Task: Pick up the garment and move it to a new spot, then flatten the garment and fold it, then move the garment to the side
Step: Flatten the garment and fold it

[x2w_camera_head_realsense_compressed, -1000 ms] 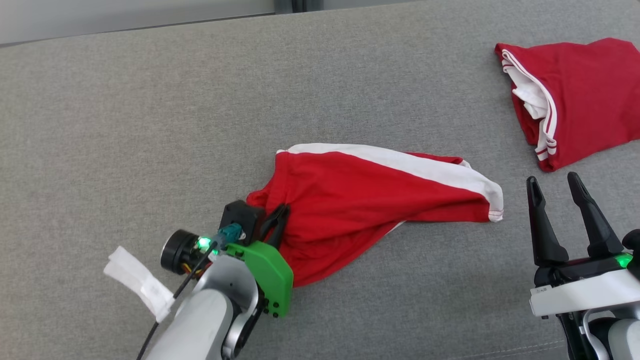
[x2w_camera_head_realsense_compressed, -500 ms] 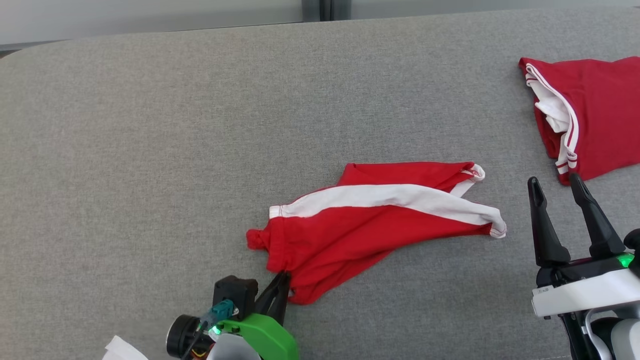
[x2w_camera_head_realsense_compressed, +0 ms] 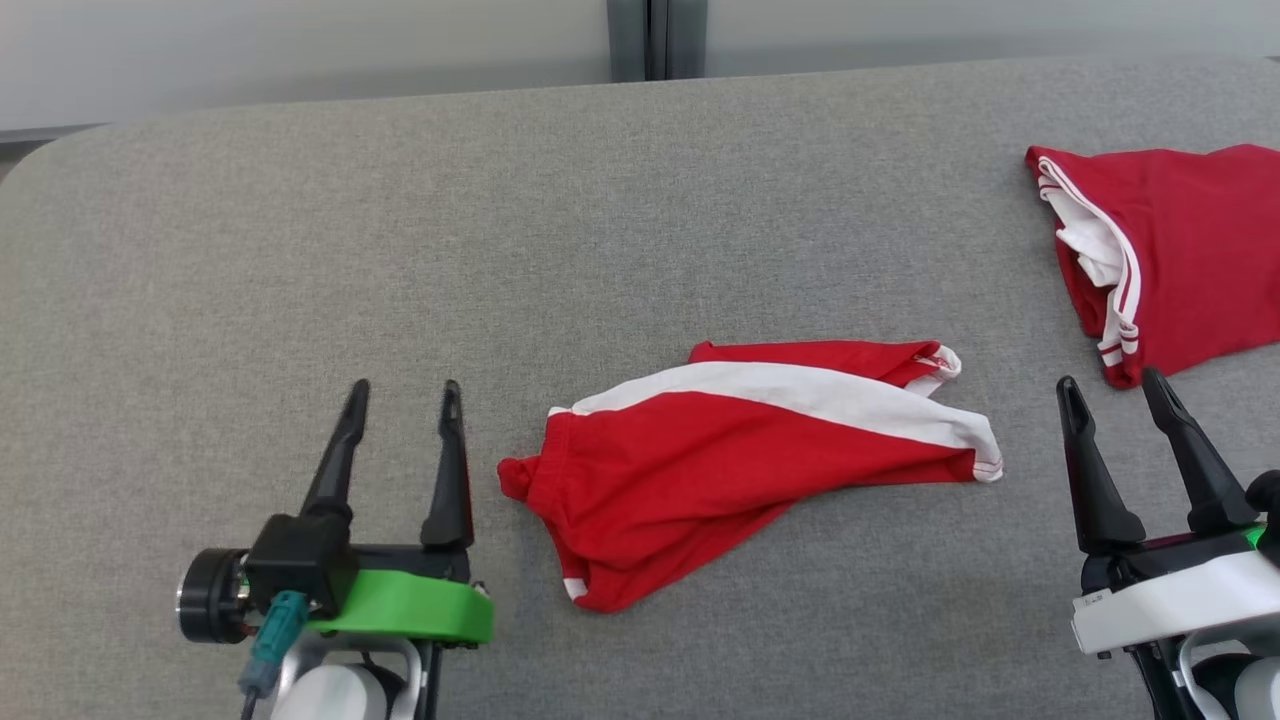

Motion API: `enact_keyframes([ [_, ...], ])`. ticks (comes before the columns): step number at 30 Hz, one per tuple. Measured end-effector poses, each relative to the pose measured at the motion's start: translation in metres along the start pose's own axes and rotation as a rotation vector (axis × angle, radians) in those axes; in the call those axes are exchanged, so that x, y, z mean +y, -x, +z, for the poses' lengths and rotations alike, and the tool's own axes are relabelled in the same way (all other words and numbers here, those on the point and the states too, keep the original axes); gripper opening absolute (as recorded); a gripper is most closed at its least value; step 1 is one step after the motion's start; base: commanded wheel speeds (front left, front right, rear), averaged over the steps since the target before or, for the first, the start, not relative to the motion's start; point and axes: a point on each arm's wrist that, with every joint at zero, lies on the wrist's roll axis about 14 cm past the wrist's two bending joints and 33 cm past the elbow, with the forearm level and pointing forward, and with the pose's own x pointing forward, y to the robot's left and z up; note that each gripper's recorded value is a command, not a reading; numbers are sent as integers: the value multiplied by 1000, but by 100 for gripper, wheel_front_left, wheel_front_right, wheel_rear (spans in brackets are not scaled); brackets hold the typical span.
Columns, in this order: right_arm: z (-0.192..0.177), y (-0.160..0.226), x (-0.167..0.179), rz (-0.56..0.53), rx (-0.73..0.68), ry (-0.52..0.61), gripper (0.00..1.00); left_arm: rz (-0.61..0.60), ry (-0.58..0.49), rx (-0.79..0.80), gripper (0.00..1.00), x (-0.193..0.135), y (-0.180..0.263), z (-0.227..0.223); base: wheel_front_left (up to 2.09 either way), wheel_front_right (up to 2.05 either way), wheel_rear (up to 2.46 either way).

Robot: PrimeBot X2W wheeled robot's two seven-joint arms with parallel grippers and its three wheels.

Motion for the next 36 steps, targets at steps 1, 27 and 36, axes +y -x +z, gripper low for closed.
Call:
enact_keyframes([
  [1, 1, 1, 0, -1, -1, 2, 100, 16, -11, -17, 100, 6, 0, 5, 0, 0, 0],
  [27, 8, 13, 2, 1, 6, 5, 100, 58, -85, 8, 100, 41, 12, 13, 0, 0, 0],
  [36, 1, 10, 1, -3, 26, -2, 100, -54, -72, 84, 100, 18, -5, 4, 0, 0, 0],
])
